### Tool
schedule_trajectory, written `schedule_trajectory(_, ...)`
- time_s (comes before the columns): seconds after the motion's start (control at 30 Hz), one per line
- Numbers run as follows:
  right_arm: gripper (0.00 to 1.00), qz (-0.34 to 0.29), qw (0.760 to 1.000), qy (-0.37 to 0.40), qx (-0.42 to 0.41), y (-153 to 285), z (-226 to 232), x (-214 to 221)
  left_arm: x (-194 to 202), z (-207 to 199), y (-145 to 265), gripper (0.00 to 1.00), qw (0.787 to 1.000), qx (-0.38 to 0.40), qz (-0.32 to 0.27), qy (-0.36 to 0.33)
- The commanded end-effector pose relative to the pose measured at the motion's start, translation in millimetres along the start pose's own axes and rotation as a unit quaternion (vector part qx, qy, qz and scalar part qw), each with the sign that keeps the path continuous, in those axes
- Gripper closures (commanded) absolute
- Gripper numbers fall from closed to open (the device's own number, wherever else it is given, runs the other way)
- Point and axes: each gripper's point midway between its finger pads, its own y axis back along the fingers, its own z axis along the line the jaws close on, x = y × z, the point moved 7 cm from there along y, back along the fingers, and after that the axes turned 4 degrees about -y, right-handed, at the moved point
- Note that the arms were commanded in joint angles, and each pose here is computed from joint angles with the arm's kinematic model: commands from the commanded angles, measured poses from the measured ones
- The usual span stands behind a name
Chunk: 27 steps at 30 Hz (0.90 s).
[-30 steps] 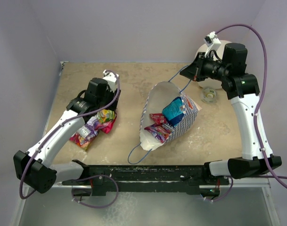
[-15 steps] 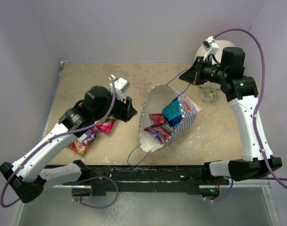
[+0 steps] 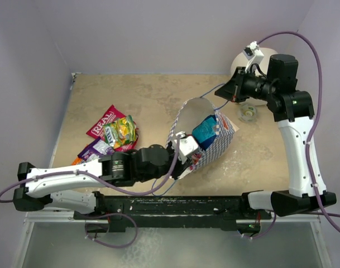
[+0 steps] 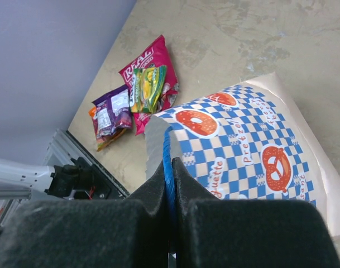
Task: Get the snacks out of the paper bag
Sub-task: Take out the snack from the paper bag.
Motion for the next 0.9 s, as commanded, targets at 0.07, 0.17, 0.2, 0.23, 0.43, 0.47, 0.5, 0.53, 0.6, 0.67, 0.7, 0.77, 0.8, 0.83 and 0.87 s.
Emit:
schedule_trajectory(0.07,1.0,-0.024,1.0,0.013,0.0,15,15,-14,-4,40,-45,0.75,0.997,-0.063,-0.042,0.003)
schedule_trajectory(0.17,1.0,-0.021,1.0,0.008,0.007,14,13,-16,-2,43,-69,0.77,0.997,-0.052,-0.048,0.001)
schedule_trajectory(0.2,1.0,-0.02,1.0,0.005,0.009,14,13,-16,-1,42,-76,0.78,0.998,-0.047,-0.049,-0.011)
schedule_trajectory(0.23,1.0,-0.019,1.0,0.003,0.009,13,13,-16,2,41,-86,0.79,0.998,-0.045,-0.045,-0.02)
schedule_trajectory(0.43,1.0,-0.008,1.0,-0.01,0.004,11,13,-17,31,47,-135,0.86,0.998,-0.05,-0.025,-0.028)
schedule_trajectory(0.47,1.0,-0.006,1.0,-0.009,0.004,10,14,-18,35,50,-139,0.87,0.998,-0.059,-0.014,-0.024)
schedule_trajectory(0.5,1.0,-0.004,1.0,-0.009,0.004,10,14,-19,40,54,-142,0.88,0.997,-0.073,-0.001,-0.018)
schedule_trajectory(0.53,1.0,-0.003,1.0,-0.005,0.005,11,14,-19,43,57,-142,0.89,0.997,-0.081,0.007,-0.013)
schedule_trajectory(0.6,1.0,-0.003,1.0,0.0,0.009,12,14,-20,49,60,-142,0.89,0.996,-0.09,0.012,-0.004)
schedule_trajectory(0.67,1.0,-0.004,1.0,0.003,0.012,14,14,-18,52,61,-142,0.89,0.996,-0.093,0.014,0.001)
schedule_trajectory(0.7,1.0,-0.003,1.0,0.004,0.012,14,13,-16,52,61,-142,0.9,0.996,-0.092,0.01,0.003)
schedule_trajectory(0.77,1.0,-0.003,1.0,0.004,0.008,14,13,-13,51,60,-143,0.89,0.996,-0.085,-0.007,0.005)
schedule_trajectory(0.8,1.0,-0.003,1.0,0.003,0.004,15,14,-12,52,60,-146,0.88,0.997,-0.082,-0.016,0.006)
schedule_trajectory(0.83,1.0,-0.002,1.0,0.001,0.001,15,14,-10,54,61,-150,0.87,0.997,-0.078,-0.021,0.006)
schedule_trajectory(0.87,1.0,0.0,1.0,-0.004,-0.001,15,14,-7,53,61,-156,0.87,0.997,-0.074,-0.029,0.007)
